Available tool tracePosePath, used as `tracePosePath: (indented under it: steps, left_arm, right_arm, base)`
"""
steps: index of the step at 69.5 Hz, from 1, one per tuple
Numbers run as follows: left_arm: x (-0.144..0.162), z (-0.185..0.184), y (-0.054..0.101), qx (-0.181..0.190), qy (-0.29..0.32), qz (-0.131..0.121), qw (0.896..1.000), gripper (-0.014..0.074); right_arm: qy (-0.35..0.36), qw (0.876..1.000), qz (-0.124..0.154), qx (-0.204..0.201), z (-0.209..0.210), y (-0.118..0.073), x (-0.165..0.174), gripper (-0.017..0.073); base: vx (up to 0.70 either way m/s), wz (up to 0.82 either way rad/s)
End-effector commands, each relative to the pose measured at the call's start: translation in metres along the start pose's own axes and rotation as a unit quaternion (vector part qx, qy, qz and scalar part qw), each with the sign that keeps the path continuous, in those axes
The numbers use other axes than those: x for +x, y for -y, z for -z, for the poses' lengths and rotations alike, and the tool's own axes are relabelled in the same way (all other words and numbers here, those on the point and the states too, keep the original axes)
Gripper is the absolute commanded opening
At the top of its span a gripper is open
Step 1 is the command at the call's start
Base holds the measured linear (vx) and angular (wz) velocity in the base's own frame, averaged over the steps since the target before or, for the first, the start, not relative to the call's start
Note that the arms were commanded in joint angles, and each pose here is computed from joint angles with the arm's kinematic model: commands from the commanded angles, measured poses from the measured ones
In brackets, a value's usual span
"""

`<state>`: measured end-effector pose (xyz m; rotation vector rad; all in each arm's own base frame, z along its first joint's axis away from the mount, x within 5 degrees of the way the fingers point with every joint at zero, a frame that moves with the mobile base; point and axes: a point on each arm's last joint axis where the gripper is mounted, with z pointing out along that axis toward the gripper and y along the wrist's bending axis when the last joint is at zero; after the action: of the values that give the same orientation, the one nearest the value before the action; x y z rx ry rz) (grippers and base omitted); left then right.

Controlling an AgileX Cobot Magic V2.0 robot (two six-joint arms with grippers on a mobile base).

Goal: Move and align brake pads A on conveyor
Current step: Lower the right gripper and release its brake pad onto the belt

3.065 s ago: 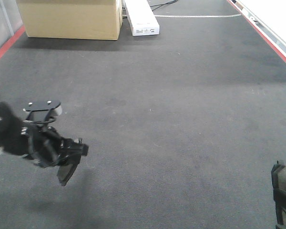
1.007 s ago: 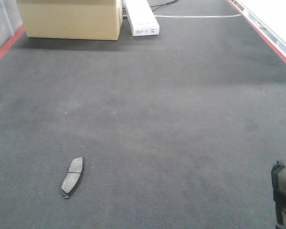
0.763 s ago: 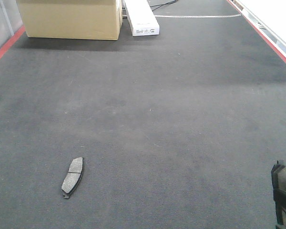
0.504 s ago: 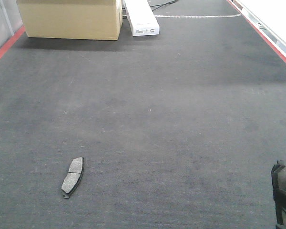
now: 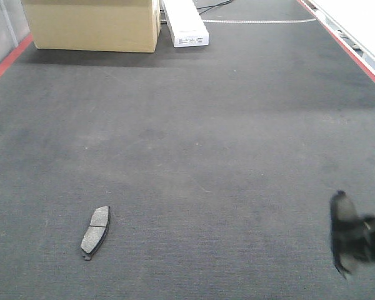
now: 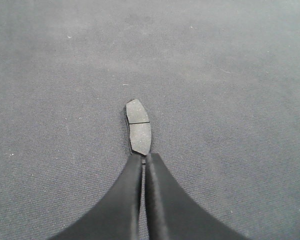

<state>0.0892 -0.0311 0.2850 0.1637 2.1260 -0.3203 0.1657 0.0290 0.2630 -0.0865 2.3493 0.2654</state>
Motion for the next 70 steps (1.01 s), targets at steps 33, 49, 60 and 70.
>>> tracePosePath:
  steps: [33,49,60,70]
  left_arm:
    - [-0.013,0.004,0.003,0.007,0.041,0.002,0.999,-0.0006]
    - [-0.013,0.004,0.003,0.007,0.041,0.002,0.999,-0.0006]
    - [-0.013,0.004,0.003,0.007,0.041,0.002,0.999,-0.0006]
    - [-0.013,0.004,0.003,0.007,0.041,0.002,0.999,-0.0006]
  right_arm:
    - [-0.101,0.993,-0.052,0.026,-0.132,0.019,-0.06,0.0101]
    - [-0.125,0.99,-0.05,0.033,-0.158,0.025,-0.051,0.0107]
    - [-0.113,0.992,-0.05,0.039,-0.164,0.027,-0.051,0.0111]
    - [-0.109,0.992,-0.05,0.041,-0.167,0.028,-0.051,0.0115]
  base:
    - [0.0,0.0]
    - [0.0,0.0]
    - [0.0,0.0]
    - [0.0,0.0]
